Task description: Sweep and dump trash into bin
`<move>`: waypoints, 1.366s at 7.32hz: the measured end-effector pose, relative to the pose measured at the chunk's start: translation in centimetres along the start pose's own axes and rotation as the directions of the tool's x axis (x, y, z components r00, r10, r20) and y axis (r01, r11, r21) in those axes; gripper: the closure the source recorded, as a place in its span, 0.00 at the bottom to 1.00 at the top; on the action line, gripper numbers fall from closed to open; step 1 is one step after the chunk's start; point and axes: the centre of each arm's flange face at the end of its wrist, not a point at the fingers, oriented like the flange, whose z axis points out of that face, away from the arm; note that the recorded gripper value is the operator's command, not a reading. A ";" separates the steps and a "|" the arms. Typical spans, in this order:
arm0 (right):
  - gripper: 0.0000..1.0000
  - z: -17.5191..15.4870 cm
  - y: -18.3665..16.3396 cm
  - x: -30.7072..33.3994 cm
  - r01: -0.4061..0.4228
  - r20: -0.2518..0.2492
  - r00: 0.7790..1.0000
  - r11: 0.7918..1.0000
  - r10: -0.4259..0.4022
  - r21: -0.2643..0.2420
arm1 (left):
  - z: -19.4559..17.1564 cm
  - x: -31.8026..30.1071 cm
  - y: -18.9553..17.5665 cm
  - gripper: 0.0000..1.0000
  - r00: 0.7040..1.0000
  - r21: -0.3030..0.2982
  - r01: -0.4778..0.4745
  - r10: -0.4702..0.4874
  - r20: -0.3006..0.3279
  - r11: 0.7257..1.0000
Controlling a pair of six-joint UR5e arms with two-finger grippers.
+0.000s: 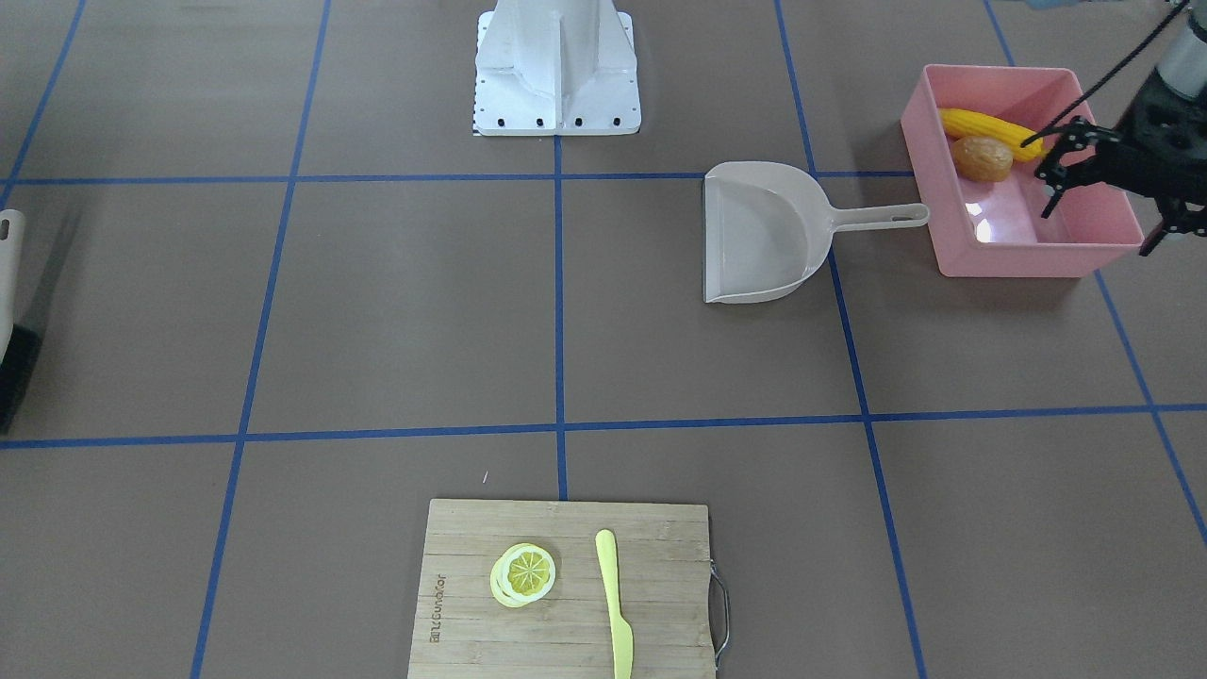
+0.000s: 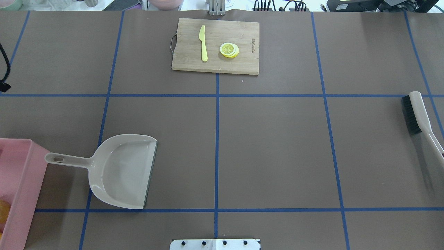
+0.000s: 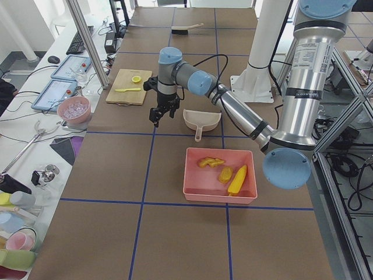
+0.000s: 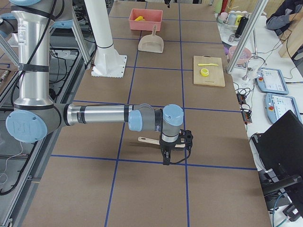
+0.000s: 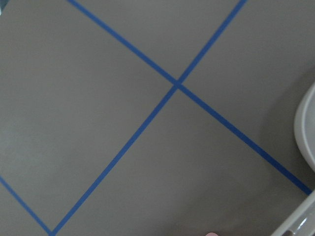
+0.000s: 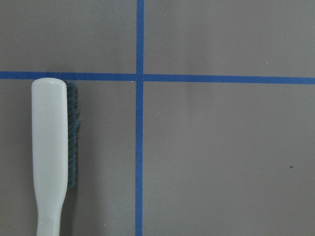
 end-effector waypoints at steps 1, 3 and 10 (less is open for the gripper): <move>0.00 0.0 0.0 0.0 0.000 0.000 1.000 1.000 0.000 0.000 | 0.2 -5.1 1.8 0.01 0.992 -0.012 0.120 -0.120 -0.026 0.993; 0.00 0.0 0.0 0.0 0.000 0.000 1.000 1.000 0.000 0.000 | 2.4 -12.6 9.5 0.01 0.934 -0.074 0.338 -0.344 -0.101 0.938; 0.00 0.0 0.0 0.0 0.000 0.000 1.000 1.000 0.000 0.000 | 6.0 -19.0 23.3 0.01 0.785 -0.164 0.588 -0.608 -0.121 0.792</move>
